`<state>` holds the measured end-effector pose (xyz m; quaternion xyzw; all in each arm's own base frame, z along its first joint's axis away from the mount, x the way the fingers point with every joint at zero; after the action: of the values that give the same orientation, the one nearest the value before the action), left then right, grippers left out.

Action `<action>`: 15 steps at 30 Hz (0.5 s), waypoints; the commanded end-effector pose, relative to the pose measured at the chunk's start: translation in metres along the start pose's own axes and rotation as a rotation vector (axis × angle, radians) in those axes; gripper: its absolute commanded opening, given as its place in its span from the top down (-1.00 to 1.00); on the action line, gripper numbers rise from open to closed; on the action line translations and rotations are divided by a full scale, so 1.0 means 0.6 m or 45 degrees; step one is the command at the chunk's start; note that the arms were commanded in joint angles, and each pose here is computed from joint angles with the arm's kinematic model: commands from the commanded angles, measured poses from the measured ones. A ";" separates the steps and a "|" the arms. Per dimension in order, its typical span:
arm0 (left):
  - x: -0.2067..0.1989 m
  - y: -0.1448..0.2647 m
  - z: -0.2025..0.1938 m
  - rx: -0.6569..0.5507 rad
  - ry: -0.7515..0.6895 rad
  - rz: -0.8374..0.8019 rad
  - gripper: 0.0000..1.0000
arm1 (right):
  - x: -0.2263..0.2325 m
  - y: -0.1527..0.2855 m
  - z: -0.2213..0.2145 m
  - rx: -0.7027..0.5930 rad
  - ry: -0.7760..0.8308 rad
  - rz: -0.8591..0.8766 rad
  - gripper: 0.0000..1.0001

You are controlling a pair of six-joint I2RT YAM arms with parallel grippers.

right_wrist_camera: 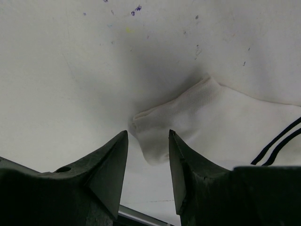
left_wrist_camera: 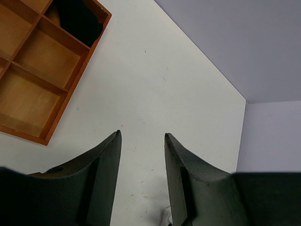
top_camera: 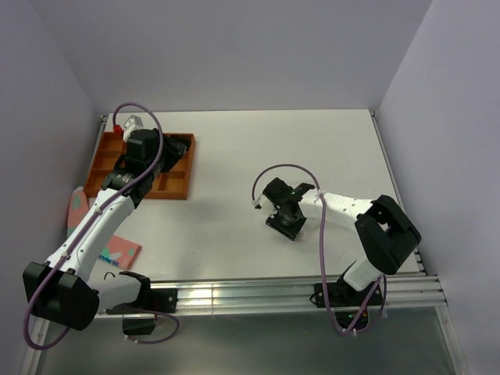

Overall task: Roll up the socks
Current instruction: Move the sock to the center of the board.

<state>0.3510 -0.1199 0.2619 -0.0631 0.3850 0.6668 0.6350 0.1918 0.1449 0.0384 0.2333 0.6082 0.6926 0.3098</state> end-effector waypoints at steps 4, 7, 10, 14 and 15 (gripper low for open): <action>-0.019 0.004 0.017 -0.030 -0.039 -0.045 0.07 | 0.001 0.000 0.041 -0.074 -0.001 0.005 0.06; -0.016 0.002 0.015 -0.023 -0.051 -0.030 0.07 | 0.002 -0.005 0.037 -0.055 0.002 0.014 0.06; -0.016 0.000 0.017 -0.026 -0.059 -0.027 0.06 | 0.002 -0.006 0.035 -0.045 0.006 0.015 0.06; -0.012 -0.005 0.012 -0.015 -0.068 -0.017 0.06 | -0.002 -0.004 0.033 -0.031 0.001 0.008 0.08; -0.011 -0.007 0.010 -0.010 -0.069 -0.013 0.06 | -0.002 -0.005 0.031 -0.025 0.003 0.010 0.10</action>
<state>0.3539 -0.1200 0.2540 -0.0450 0.3801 0.6695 0.6366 0.1979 0.1510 0.0315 0.2355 0.6099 0.6921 0.3059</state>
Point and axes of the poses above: each gripper's point midway between its finger pads, its own y axis back along the fingers, its own x axis along the line the jaws close on, z = x × y, the point moved 2 cm from there along y, back along the fingers, and after that the axes turned 10 degrees about -y, right-handed, at the moved point
